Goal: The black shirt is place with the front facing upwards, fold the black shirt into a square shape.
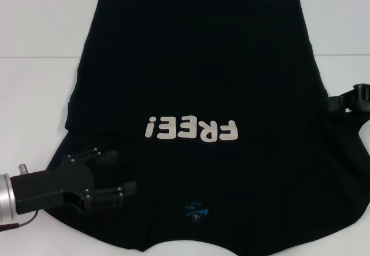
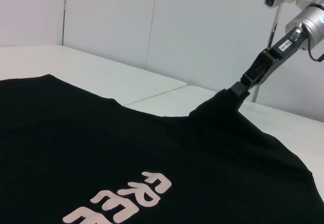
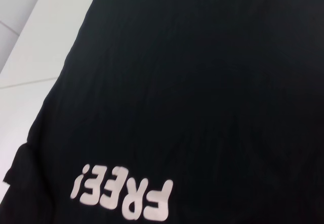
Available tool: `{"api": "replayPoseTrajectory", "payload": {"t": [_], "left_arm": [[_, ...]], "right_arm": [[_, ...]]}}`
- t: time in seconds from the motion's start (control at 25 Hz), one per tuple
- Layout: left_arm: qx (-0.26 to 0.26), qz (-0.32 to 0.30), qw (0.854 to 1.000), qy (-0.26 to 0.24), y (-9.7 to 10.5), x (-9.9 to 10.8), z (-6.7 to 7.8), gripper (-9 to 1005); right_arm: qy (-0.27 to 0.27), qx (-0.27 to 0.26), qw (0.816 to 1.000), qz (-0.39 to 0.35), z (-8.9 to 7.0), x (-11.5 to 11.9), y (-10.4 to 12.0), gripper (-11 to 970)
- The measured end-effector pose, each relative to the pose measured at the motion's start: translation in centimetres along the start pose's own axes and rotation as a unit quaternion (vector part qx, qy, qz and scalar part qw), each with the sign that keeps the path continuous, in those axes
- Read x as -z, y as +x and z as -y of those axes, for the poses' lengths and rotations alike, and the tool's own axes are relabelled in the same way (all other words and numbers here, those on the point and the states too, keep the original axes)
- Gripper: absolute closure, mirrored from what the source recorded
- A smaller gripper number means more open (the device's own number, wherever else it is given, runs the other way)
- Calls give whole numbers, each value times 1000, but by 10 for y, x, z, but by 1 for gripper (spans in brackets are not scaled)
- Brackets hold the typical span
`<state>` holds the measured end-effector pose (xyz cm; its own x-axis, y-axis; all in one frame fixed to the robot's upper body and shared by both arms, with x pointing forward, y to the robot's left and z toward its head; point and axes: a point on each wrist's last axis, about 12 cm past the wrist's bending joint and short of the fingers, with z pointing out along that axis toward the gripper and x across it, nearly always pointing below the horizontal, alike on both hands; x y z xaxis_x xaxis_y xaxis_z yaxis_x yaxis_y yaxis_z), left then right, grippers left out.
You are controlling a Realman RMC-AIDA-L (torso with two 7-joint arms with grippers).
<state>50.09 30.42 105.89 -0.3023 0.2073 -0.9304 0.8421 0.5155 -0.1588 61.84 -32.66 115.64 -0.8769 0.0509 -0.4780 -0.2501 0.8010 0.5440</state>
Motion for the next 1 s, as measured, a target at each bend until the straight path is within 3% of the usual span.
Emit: {"api": "replayPoseTrajectory", "payload": {"t": [0.68, 1.0], "left_arm": [[0, -3, 1000, -2, 0, -1, -1, 178], [-1, -6, 1000, 0, 1, -2, -1, 180]], "right_arm": [[-30, -26, 999, -15, -6, -20, 3, 761], [-87, -57, 994, 17, -11, -24, 2, 740]]}}
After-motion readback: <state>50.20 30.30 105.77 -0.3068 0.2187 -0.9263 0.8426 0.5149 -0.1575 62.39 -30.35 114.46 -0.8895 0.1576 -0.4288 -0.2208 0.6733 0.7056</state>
